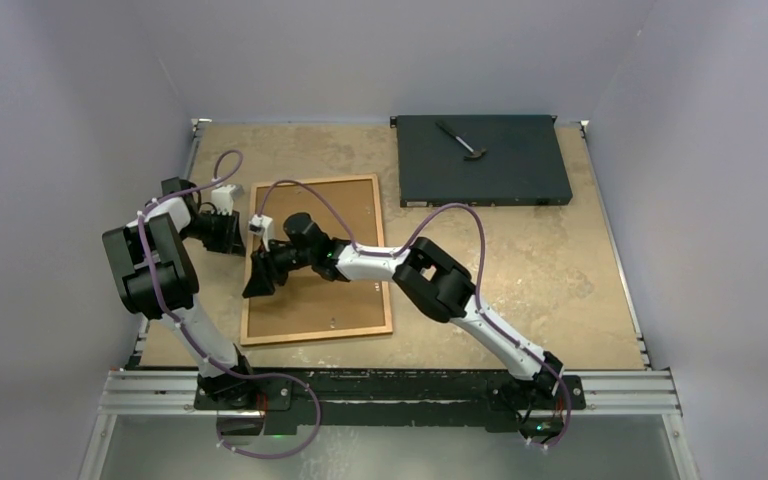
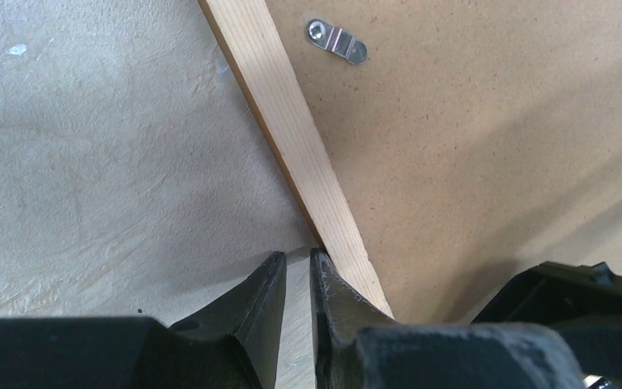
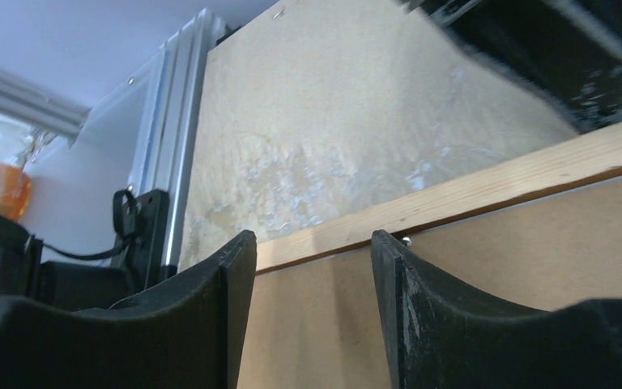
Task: Put the photo into the frame
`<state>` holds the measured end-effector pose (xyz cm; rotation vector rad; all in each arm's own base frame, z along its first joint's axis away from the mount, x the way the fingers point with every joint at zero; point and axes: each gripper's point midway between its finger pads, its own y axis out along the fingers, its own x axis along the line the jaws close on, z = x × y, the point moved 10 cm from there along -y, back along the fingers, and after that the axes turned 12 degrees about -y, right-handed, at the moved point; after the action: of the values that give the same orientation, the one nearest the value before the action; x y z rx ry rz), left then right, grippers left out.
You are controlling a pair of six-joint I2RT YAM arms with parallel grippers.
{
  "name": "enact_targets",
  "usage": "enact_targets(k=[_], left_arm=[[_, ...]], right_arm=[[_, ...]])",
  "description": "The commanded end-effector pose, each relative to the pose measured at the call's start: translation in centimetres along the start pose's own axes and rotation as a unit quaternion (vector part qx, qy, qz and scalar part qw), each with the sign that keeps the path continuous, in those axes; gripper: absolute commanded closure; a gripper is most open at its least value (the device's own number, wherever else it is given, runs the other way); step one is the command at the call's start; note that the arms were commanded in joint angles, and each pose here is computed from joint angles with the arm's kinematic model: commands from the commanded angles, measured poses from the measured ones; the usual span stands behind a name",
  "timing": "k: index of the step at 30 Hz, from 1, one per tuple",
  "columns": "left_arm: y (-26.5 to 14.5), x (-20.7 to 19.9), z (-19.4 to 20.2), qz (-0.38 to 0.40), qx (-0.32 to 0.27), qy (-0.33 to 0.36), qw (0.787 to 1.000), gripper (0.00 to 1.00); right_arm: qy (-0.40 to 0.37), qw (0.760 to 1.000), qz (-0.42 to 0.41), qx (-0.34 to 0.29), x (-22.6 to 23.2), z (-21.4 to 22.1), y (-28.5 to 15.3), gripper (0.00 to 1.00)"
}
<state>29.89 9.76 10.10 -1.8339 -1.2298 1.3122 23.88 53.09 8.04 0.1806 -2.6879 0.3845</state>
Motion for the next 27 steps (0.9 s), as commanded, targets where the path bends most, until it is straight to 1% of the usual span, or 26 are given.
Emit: enact_targets(k=[1,5,7,10,15,19,20,21,24,26,27], left_arm=[[2.4,-0.3,1.8,0.019,0.042,-0.014,0.999,0.84],[2.7,-0.5,1.7,0.02,0.043,-0.013,0.999,0.84],[2.6,-0.6,1.6,0.021,0.042,-0.012,0.999,0.84],[2.2,-0.7,1.4,0.016,0.039,-0.006,0.999,0.85],[0.8,-0.9,0.3,0.017,0.026,-0.003,1.0,0.86],[-0.7,-1.1,-1.2,0.024,0.009,-0.003,1.0,0.86],[-1.0,-1.1,-1.7,0.025,0.003,-0.003,1.0,0.84],[-1.2,-1.2,-2.1,0.026,-0.004,-0.004,1.0,0.81],[-1.2,-1.0,-3.9,0.031,-0.023,-0.014,0.999,0.64],[-0.9,-0.5,-5.5,0.032,-0.04,-0.022,0.998,0.52],[-0.5,-0.3,-6.2,0.032,-0.048,-0.029,0.998,0.49]], right_arm=[[-0.006,0.997,-0.063,0.038,3.0,1.1,1.4,0.43],[-0.005,0.997,-0.069,0.034,3.4,0.4,0.8,0.42],[-0.008,0.998,-0.061,0.027,3.2,-0.4,0.3,0.4],[-0.009,0.999,-0.04,-0.007,2.4,-2.1,-1.6,0.38],[-0.01,0.998,-0.03,-0.053,1.1,-4.8,-4.1,0.35],[-0.003,0.997,-0.003,-0.072,-0.7,-5.6,-5.3,0.33],[0.001,0.997,0.017,-0.081,-1.4,-5.8,-5.8,0.32],[0.006,0.995,0.037,-0.093,-2.1,-6.0,-6.3,0.3],[0.006,0.986,0.105,-0.126,-4.3,-7.0,-8.2,0.21],[-0.008,0.98,0.147,-0.135,-5.3,-7.3,-8.9,0.15],[-0.014,0.978,0.161,-0.134,-5.8,-7.3,-9.0,0.13]])
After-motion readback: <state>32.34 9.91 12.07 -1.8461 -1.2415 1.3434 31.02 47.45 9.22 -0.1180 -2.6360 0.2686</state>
